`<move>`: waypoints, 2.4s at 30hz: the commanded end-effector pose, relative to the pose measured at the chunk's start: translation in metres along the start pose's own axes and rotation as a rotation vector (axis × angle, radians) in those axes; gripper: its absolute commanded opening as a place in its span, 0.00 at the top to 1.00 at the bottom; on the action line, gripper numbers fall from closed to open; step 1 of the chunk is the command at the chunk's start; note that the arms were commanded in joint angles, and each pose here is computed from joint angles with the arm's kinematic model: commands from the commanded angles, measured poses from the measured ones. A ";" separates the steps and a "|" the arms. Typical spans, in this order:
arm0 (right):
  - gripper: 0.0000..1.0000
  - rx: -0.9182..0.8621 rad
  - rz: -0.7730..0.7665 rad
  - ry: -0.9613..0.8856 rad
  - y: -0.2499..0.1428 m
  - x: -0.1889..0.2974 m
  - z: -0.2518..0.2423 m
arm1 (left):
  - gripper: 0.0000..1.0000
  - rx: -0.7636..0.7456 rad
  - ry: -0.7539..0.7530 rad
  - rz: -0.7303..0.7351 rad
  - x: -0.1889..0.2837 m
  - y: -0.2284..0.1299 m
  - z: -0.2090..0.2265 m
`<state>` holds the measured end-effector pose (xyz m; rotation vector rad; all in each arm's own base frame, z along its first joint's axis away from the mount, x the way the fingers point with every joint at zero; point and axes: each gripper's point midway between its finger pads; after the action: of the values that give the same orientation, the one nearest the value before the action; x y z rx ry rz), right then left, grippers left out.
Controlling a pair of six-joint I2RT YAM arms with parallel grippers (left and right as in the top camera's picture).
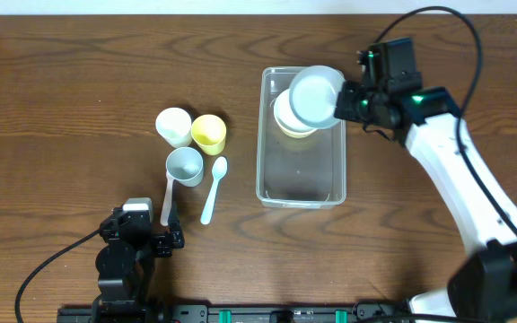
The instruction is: Pack container
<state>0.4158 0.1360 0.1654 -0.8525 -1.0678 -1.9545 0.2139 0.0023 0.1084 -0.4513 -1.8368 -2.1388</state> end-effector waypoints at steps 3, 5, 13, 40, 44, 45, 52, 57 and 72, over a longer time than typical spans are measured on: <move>0.99 -0.023 0.039 -0.004 0.014 -0.042 0.005 | 0.02 -0.008 -0.002 0.006 -0.001 -0.003 -0.001; 0.99 -0.005 0.058 -0.007 0.019 -0.051 0.010 | 0.02 -0.008 -0.002 0.006 -0.001 -0.003 -0.001; 0.99 0.008 0.141 -0.028 0.012 -0.077 0.016 | 0.02 -0.008 -0.002 0.006 -0.001 -0.003 -0.001; 0.32 0.064 -0.027 0.015 0.057 0.052 0.030 | 0.02 -0.008 -0.002 0.006 -0.001 -0.003 -0.001; 0.25 -0.037 -0.107 -0.083 0.072 0.114 -0.021 | 0.02 -0.008 -0.002 0.006 -0.001 -0.003 -0.001; 0.23 -0.072 -0.118 -0.115 0.073 0.127 -0.038 | 0.02 -0.008 -0.002 0.006 -0.001 -0.003 -0.001; 0.01 -0.316 -0.081 -0.326 0.059 0.174 -0.141 | 0.03 -0.008 -0.001 0.004 -0.001 -0.002 -0.001; 0.01 -0.409 -0.060 -0.389 0.051 0.177 -0.179 | 0.02 -0.008 0.003 -0.023 -0.001 0.004 0.000; 0.01 -0.432 -0.057 -0.400 0.050 0.178 -0.187 | 0.02 0.180 -0.090 -0.066 0.022 0.043 -0.010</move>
<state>0.3317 -0.0962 0.2513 -1.4981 -0.8985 -2.1611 0.2103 -0.0164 0.1119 -0.5544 -2.0051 -2.0276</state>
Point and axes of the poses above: each gripper's point midway between its finger pads, its own x axis back along the fingers, its own z axis along the line the jaws close on, y = z × x, and after that the axes turned 9 degrees about -x, right-handed
